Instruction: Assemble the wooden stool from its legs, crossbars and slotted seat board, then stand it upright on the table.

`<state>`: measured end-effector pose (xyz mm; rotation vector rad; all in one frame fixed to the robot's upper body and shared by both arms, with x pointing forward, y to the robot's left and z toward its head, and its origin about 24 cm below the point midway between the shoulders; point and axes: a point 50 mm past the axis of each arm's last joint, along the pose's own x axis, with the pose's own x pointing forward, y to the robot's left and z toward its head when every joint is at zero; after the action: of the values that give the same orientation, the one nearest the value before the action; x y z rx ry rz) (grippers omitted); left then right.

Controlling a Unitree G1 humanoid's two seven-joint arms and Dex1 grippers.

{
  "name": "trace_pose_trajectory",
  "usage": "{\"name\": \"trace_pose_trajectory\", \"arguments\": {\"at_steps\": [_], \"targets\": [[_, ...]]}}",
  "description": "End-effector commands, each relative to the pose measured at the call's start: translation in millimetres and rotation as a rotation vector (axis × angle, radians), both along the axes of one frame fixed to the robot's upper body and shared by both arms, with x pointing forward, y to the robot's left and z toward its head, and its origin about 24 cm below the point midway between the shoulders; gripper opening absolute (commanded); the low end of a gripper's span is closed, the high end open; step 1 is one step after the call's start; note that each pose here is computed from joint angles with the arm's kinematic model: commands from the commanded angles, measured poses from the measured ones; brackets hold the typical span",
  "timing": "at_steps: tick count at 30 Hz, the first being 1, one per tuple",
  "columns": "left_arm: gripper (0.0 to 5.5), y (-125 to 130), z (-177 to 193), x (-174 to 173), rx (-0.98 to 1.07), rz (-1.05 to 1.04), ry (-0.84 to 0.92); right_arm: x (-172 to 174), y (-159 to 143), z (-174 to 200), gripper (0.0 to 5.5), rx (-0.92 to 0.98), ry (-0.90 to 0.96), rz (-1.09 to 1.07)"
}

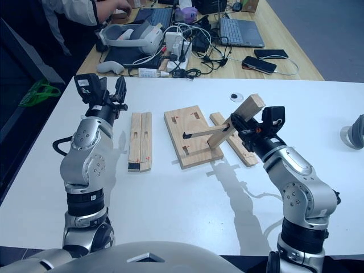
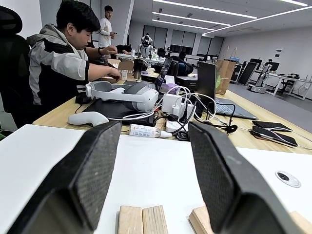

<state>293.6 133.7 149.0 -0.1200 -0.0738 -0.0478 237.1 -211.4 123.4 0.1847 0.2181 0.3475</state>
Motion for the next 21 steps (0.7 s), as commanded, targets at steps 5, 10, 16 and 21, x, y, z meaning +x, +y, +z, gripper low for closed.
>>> {"name": "trace_pose_trajectory", "arguments": {"at_steps": [5,10,16,21], "targets": [[2.53,-2,-3,1,0.001,0.006,0.004,6,-5,-12,1.01,-0.042,0.07,-0.031],[2.53,-2,-3,0,0.002,0.001,0.007,11,-1,-7,1.01,-0.037,0.033,-0.02],[2.53,-2,-4,0,0.005,0.001,0.011,12,4,-5,1.62,-0.042,0.01,-0.002],[2.53,-1,-2,1,0.006,0.005,0.006,15,5,-2,2.48,-0.047,-0.013,-0.003]]}}
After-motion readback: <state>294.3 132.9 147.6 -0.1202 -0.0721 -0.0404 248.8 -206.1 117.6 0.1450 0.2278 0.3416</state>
